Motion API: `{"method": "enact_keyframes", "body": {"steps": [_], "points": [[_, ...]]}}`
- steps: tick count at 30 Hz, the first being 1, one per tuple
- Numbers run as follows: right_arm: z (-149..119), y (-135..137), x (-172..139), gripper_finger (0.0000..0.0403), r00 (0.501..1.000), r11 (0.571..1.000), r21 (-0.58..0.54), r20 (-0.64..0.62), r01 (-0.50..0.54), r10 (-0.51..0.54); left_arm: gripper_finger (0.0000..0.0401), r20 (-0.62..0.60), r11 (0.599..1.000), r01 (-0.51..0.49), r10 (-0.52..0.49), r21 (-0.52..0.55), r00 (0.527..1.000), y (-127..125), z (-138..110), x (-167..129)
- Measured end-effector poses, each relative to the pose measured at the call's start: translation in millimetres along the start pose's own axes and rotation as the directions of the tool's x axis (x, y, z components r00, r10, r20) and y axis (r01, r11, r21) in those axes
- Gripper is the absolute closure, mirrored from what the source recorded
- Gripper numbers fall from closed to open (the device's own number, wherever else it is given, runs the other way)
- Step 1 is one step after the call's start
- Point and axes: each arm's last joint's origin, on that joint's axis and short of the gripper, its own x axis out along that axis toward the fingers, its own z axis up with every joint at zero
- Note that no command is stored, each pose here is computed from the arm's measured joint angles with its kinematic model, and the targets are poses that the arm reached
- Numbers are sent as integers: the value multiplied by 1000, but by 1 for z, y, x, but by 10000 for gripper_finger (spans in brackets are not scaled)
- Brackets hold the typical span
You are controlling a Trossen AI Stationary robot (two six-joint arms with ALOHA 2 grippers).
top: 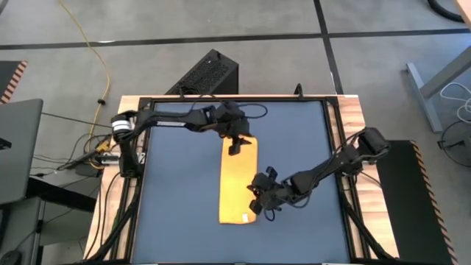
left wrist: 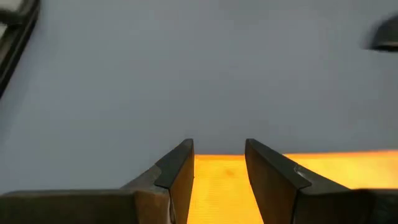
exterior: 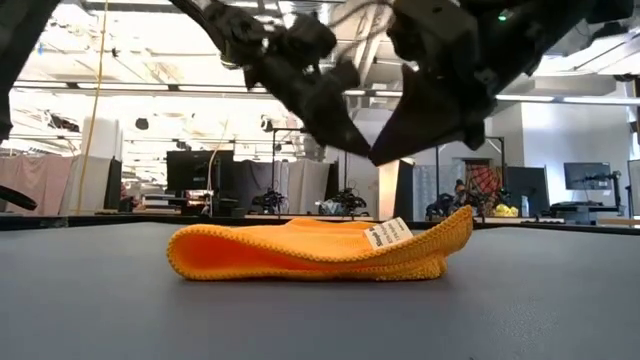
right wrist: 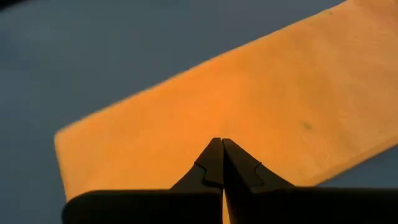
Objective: Roll towel into tight, uniform cylinder
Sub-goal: Roll the orange microfiber cloth
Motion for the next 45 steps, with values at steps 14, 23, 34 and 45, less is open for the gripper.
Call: {"method": "enact_keyframes", "body": {"steps": [14, 23, 34, 45], "points": [[-36, 38, -30, 382, 982, 974, -128, -51, -187, 182, 269, -42, 937, 344, -343, 51, 939, -103, -32, -93], [-50, 49, -40, 376, 973, 941, -246, -68, -231, 221, 269, 243, 958, 196, -245, 212, 938, -194, -108, -95], [-60, 54, -49, 358, 966, 921, -293, -90, -257, 241, 269, 183, 921, 336, -372, 197, 910, -234, -98, -51], [-61, 56, -50, 299, 963, 851, -453, -90, -266, 253, 249, -3, 879, 370, -387, 301, 922, -261, -90, -21]]}}
